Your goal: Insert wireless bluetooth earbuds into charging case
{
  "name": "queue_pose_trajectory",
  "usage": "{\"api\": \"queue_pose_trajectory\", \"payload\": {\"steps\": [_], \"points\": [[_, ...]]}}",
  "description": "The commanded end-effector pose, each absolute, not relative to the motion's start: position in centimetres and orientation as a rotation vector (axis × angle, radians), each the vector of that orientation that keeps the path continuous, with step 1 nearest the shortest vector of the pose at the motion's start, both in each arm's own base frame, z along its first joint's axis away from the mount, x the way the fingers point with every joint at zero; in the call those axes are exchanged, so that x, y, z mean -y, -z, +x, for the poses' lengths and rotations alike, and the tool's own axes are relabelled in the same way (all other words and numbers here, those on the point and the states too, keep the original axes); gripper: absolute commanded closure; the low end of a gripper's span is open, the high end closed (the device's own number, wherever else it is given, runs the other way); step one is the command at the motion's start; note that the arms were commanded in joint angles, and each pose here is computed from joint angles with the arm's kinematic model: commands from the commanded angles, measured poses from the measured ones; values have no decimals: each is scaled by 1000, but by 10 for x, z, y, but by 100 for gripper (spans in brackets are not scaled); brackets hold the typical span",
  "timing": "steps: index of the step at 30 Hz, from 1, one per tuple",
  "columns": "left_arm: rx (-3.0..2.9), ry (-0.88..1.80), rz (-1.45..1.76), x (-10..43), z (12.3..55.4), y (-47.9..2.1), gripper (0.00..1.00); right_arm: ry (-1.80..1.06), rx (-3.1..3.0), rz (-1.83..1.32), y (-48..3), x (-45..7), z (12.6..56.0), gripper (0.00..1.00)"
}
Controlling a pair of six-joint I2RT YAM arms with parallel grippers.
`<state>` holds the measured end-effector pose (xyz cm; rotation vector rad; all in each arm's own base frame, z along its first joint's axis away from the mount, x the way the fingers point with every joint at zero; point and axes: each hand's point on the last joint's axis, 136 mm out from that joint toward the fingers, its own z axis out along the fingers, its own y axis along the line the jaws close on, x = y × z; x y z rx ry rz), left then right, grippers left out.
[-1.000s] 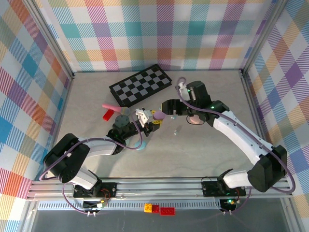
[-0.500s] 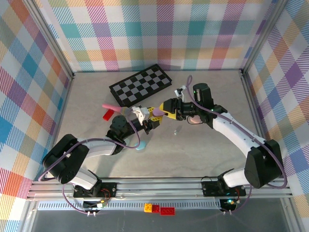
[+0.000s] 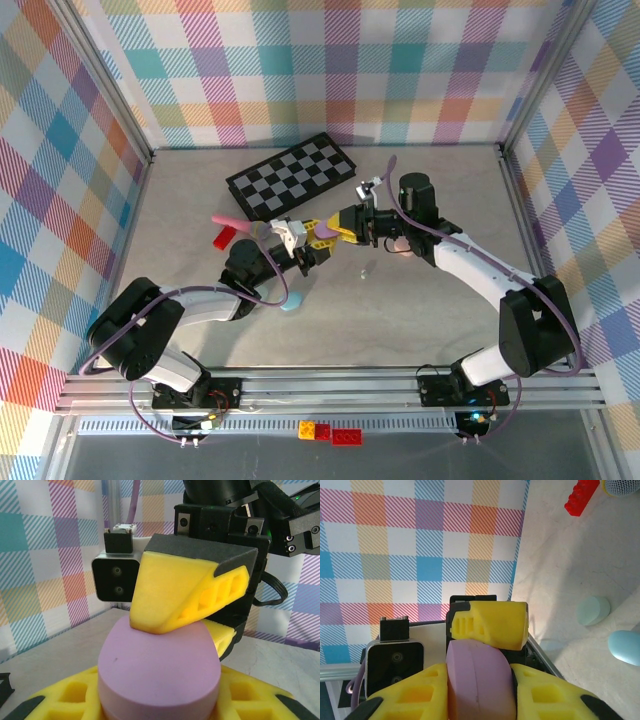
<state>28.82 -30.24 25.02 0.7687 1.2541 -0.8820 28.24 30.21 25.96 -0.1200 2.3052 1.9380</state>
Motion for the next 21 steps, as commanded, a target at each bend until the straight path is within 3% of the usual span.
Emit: {"api": "queue_pose_trajectory", "payload": {"steps": [1,5,11,15,21], "points": [[-1248,889,780,301,287,-259,58,-1914,-2261,-122,-261,-299,288,78],[-1285,875,792,299,285,-256,33,-1838,-2243,-53,-255,-288,297,80],[-1407,890,858,297,273,-234,9,-1667,-2249,168,-219,-248,318,82],[-1517,837,867,287,269,-215,0,-1501,-2271,353,-181,-204,326,82],[-1610,775,830,277,265,-198,0,-1344,-2273,615,-126,-139,322,82]]}}
